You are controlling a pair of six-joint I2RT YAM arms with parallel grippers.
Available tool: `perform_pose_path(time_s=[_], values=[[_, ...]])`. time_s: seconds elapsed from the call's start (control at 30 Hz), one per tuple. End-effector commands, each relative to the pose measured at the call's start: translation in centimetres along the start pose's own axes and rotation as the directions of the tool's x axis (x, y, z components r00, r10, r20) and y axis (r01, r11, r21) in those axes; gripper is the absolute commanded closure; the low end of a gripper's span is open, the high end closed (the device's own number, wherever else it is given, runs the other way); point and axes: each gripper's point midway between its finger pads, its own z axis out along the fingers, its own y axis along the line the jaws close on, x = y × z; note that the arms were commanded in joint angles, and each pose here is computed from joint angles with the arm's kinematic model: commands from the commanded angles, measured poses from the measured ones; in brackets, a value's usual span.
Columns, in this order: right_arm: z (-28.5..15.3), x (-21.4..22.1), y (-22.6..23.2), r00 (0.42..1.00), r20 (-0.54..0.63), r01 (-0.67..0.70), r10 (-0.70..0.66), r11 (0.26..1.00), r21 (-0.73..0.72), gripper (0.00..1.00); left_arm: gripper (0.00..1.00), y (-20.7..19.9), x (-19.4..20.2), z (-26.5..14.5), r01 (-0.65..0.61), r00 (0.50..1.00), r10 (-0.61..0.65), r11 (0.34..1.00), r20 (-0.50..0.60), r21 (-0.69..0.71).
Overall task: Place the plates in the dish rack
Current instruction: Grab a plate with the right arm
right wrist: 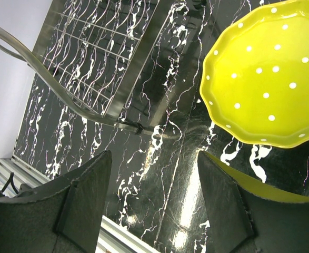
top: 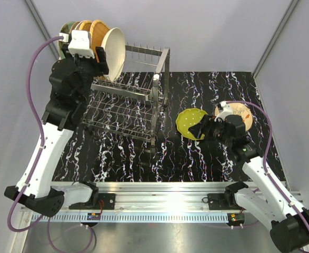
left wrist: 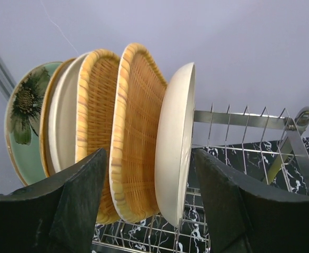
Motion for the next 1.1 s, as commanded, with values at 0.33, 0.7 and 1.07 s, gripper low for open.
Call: perform_pose_path(time_s=[0.33,0.7,1.07], values=[[-0.2,-1.0,0.2,0.999,0.048,0.018,-0.017,1.0,-0.007,0.26,0.54,-2.4,-6.2,-0.6,0.025,0.984,-0.053,0.987,0.171,0.161],[-0.1,-1.0,0.0,0.999,0.048,0.017,-0.017,1.0,0.004,0.26,0.56,-3.9,-3.1,2.9,0.001,0.995,-0.019,0.984,0.101,0.18],[0.0,-0.9,-0.1,0.999,0.044,0.016,-0.017,1.0,0.006,0.26,0.55,-3.1,-0.7,4.1,-0.064,0.997,0.058,0.991,0.058,0.117]])
